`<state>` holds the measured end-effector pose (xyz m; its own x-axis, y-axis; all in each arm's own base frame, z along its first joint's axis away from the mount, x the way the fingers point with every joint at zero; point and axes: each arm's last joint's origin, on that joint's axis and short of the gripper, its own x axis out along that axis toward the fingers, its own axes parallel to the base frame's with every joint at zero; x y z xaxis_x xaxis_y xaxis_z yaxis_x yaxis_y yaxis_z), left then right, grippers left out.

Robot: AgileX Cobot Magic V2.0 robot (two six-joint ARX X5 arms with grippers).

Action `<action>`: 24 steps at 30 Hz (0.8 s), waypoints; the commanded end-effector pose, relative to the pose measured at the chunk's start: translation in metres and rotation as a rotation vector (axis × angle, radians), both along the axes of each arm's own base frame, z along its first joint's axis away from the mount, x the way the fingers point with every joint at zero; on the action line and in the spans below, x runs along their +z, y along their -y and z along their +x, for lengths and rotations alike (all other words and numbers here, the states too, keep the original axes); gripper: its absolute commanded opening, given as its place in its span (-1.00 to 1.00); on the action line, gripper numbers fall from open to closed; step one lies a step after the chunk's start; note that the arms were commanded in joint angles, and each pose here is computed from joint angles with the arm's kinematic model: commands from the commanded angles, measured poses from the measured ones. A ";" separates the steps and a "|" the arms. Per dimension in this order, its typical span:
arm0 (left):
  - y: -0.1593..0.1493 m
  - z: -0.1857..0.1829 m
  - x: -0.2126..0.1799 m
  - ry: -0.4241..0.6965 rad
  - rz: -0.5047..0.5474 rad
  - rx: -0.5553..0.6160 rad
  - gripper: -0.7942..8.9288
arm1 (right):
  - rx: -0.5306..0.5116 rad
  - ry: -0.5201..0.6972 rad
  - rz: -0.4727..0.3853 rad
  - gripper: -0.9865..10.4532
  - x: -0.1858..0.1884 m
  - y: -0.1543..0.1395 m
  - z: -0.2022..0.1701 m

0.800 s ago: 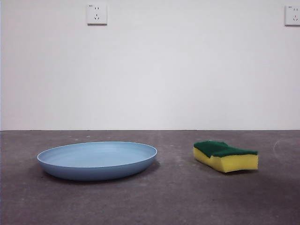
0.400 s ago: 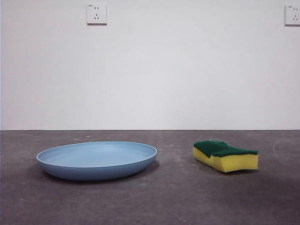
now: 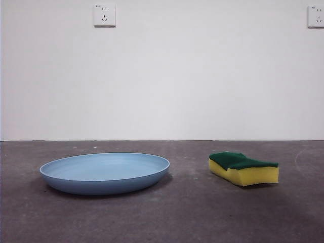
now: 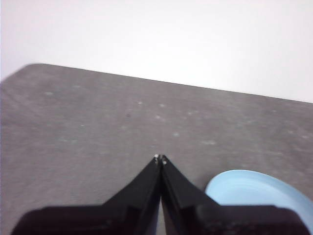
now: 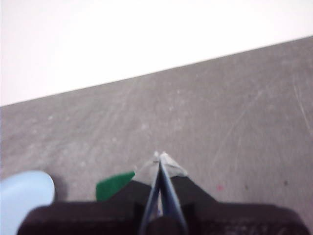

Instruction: Pick up the plate,pick up the cloth,clean the plate with the cloth

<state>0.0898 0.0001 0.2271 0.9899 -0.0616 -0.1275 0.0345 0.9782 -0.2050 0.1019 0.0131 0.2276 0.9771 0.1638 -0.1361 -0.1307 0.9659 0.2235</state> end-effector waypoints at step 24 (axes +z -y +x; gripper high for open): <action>0.007 0.102 0.052 -0.459 -0.106 -0.385 -0.20 | 0.349 -0.428 0.000 -0.17 0.062 -0.020 0.095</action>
<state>0.1906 -0.0074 0.2796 0.7411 -0.4380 -0.5088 0.2602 0.8860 -0.3838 0.1957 0.0331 0.2895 0.7235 0.4647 -0.5106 -0.3308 0.8824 0.3345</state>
